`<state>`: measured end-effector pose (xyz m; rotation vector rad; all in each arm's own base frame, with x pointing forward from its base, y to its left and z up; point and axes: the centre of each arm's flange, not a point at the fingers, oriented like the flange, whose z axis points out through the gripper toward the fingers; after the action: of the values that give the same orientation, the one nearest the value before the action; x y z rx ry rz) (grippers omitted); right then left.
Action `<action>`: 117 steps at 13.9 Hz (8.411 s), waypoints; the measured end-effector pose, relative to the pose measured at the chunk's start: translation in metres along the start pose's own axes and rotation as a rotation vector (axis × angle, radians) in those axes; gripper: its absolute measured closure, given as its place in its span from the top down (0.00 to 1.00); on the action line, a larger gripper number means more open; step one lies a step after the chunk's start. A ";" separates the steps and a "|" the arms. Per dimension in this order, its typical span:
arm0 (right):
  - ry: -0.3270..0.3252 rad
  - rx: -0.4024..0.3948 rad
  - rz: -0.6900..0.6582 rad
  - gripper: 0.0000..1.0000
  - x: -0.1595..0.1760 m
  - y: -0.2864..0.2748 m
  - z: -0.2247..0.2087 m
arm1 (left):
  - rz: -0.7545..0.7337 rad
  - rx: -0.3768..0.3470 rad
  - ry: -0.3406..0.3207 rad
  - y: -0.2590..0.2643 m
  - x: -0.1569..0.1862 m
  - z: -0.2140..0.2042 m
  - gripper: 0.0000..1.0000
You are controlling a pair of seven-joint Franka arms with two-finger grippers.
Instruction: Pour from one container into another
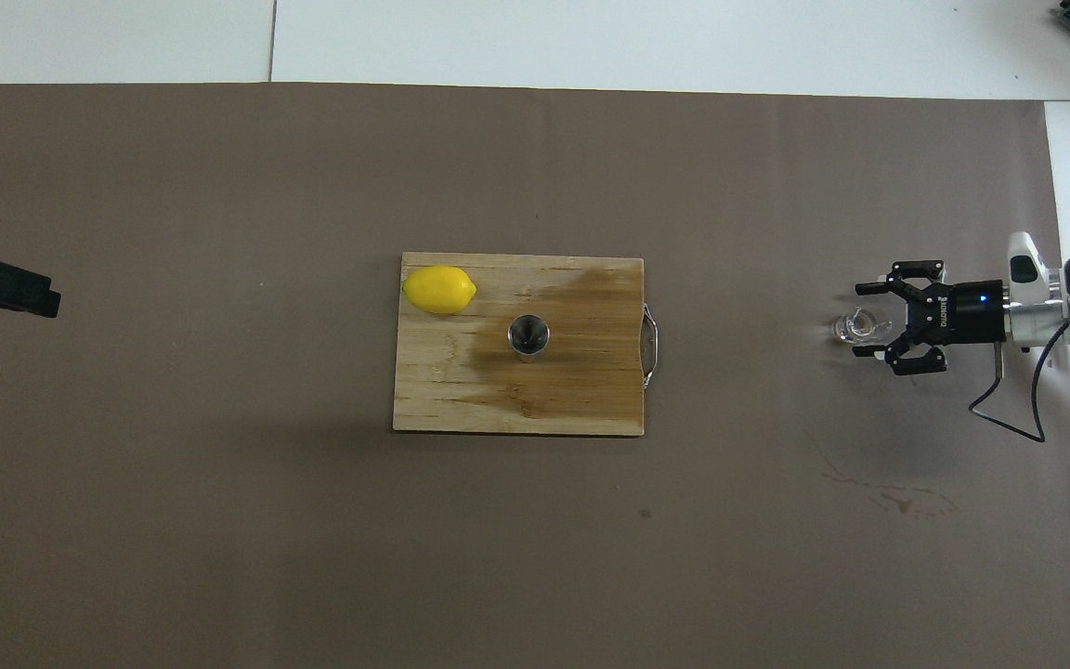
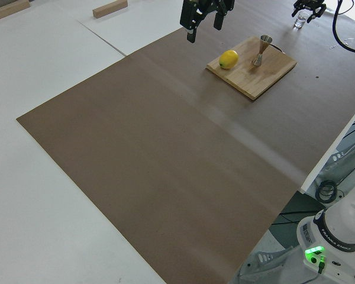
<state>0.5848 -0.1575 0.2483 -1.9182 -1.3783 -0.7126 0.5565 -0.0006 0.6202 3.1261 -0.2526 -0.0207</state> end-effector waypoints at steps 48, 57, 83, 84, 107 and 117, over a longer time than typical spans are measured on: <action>-0.146 0.027 -0.178 0.49 0.289 -0.070 0.111 | 0.005 -0.001 -0.004 0.003 0.000 0.002 1.00; -0.220 -0.033 -0.174 0.49 0.347 -0.109 0.189 | 0.005 -0.001 -0.004 0.003 0.000 0.002 1.00; -0.555 -0.183 0.010 0.49 0.417 -0.176 0.252 | 0.005 -0.001 -0.004 0.003 0.000 0.002 1.00; -0.574 -0.193 0.026 0.49 0.419 -0.178 0.252 | 0.005 -0.001 -0.005 0.003 0.000 0.002 1.00; -0.734 -0.196 0.089 0.49 0.429 -0.193 0.252 | 0.005 -0.001 -0.005 0.003 0.000 0.002 1.00; -0.690 -0.252 0.122 0.49 0.437 -0.185 0.245 | 0.005 -0.001 -0.005 0.003 0.000 0.002 1.00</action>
<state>0.5501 0.3334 0.4574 -2.5705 -1.5938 -0.1578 0.5562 -0.0033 0.6186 3.1251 -0.2598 -0.0278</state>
